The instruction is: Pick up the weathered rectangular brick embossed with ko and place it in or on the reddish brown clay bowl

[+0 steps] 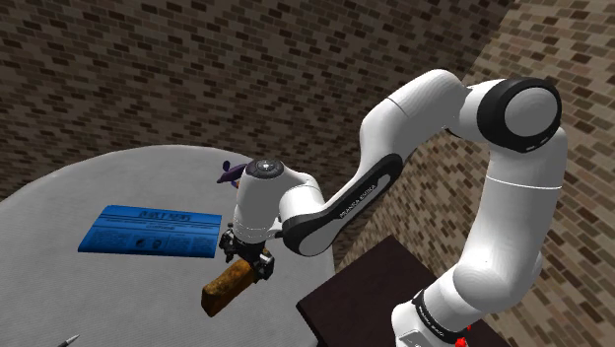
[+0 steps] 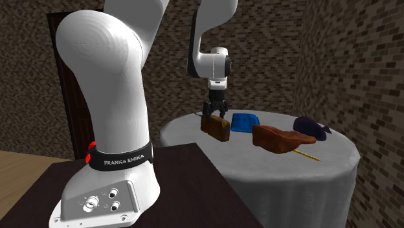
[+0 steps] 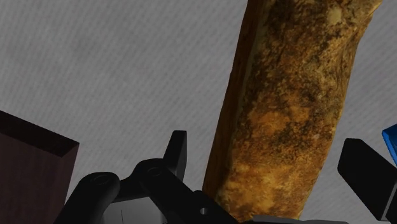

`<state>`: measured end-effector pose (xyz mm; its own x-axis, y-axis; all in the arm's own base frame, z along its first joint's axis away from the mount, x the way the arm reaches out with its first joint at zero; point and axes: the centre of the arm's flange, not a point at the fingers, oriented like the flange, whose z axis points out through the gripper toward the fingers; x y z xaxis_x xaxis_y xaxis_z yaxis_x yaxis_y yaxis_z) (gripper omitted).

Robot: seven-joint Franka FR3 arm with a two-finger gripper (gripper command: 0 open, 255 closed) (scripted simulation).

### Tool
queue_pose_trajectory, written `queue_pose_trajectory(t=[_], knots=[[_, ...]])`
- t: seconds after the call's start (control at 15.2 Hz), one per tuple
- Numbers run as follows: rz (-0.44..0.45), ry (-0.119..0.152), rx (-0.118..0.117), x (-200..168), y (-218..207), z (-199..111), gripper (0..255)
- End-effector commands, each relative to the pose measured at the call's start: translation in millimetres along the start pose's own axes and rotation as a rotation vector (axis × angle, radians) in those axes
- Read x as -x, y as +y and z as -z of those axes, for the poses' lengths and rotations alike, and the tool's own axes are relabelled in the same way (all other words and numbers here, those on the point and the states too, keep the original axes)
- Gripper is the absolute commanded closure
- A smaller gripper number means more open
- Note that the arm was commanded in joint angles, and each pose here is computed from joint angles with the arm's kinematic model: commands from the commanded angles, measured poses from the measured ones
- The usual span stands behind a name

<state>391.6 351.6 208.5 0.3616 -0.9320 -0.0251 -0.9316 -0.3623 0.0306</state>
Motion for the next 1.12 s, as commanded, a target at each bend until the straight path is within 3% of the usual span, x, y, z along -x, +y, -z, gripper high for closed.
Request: queue_pose_trajectory(t=[0.0,0.26,0.33,1.06], knots=[[0.000,0.000,0.000,0.0,0.0,-1.0,0],[0.000,0.000,0.000,0.0,0.0,-1.0,0],[0.000,0.000,0.000,0.0,0.0,-1.0,255],[0.000,0.000,0.000,0.3,0.4,9.5,255]])
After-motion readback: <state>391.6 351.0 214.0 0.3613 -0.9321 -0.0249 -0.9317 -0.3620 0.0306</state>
